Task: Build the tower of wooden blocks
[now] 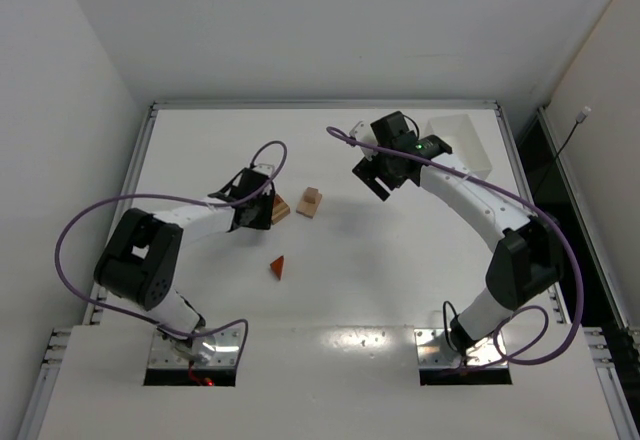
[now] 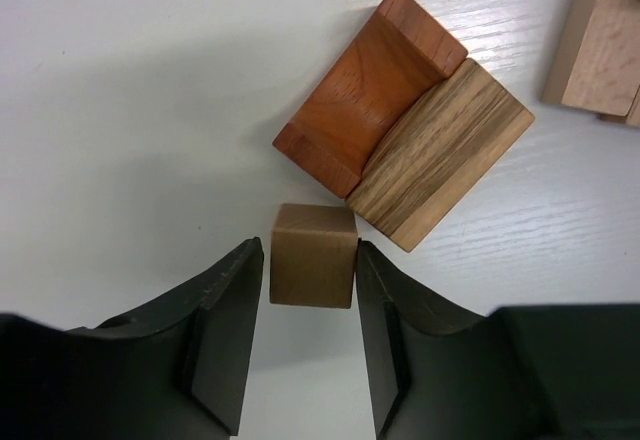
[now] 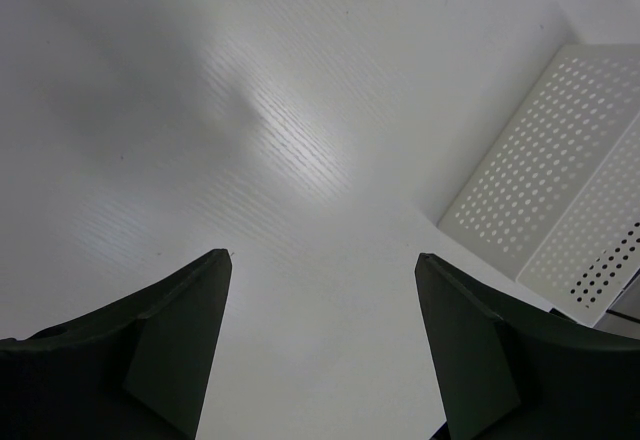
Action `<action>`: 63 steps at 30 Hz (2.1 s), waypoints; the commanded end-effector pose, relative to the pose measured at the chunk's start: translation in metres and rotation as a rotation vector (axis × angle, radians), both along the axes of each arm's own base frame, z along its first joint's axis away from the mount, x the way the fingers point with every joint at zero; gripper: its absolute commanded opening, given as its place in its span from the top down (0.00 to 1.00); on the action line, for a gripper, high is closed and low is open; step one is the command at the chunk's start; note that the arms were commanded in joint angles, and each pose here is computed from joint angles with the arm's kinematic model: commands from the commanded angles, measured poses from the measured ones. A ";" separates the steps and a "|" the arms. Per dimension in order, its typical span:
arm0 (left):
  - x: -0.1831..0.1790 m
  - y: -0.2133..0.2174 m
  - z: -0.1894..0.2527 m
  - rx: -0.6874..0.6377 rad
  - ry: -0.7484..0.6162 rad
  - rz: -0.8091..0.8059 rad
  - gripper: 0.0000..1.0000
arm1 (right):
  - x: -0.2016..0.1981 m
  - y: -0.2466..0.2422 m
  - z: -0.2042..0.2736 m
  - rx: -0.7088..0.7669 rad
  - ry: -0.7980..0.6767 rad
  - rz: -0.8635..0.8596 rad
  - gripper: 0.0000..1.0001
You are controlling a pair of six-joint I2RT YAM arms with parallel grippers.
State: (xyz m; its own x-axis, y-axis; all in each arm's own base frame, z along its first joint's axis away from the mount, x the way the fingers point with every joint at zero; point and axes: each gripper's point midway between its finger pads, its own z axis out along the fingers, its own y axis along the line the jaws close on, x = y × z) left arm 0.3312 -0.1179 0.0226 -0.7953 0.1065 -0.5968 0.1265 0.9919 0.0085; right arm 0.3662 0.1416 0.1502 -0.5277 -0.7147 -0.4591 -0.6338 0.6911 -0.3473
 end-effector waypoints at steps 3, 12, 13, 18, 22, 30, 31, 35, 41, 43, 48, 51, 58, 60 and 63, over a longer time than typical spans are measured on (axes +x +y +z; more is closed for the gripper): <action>0.012 -0.011 0.008 0.005 -0.018 -0.077 0.67 | 0.004 0.002 0.000 0.015 -0.006 -0.001 0.29; 0.014 -0.009 0.026 0.006 -0.034 -0.049 1.00 | 0.004 0.002 0.000 0.015 -0.006 -0.001 0.29; 0.017 -0.006 0.035 0.004 -0.062 -0.024 1.00 | 0.004 0.002 0.000 0.015 -0.006 -0.001 0.29; 0.014 -0.030 0.086 -0.020 -0.169 -0.008 1.00 | 0.004 0.002 0.000 0.015 -0.006 -0.001 0.29; 0.007 -0.059 0.099 -0.073 -0.169 -0.051 1.00 | 0.004 0.002 0.000 0.015 -0.006 -0.001 0.29; 0.015 -0.095 0.077 -0.102 -0.112 -0.054 1.00 | 0.006 0.002 0.004 0.019 -0.014 -0.001 0.29; 0.019 -0.095 0.076 -0.092 -0.115 -0.046 1.00 | 0.006 0.002 0.004 0.019 -0.014 -0.001 0.29; 0.026 -0.101 0.065 -0.078 -0.095 -0.046 1.00 | 0.004 -0.001 0.004 0.011 -0.017 -0.007 0.29; 0.030 -0.109 0.055 -0.074 -0.066 -0.080 1.00 | 0.006 -0.008 0.005 0.004 -0.031 -0.036 0.29; 0.033 -0.112 0.050 -0.073 -0.060 -0.093 1.00 | 0.007 -0.012 0.005 0.004 -0.031 -0.047 0.29; 0.030 -0.114 0.040 -0.049 -0.034 -0.153 1.00 | 0.013 -0.024 0.014 0.005 -0.051 -0.085 0.22; 0.032 -0.119 0.040 -0.060 -0.030 -0.201 1.00 | 0.016 -0.035 0.014 0.009 -0.050 -0.120 0.14; 0.034 -0.120 0.043 -0.048 -0.035 -0.278 1.00 | 0.018 -0.043 0.017 0.033 -0.051 -0.146 0.13; 0.035 -0.118 0.039 -0.047 -0.024 -0.283 1.00 | 0.019 -0.045 0.013 0.037 -0.039 -0.149 0.13; 0.039 -0.120 0.040 -0.039 -0.036 -0.299 1.00 | 0.018 -0.043 0.013 0.043 -0.036 -0.144 0.13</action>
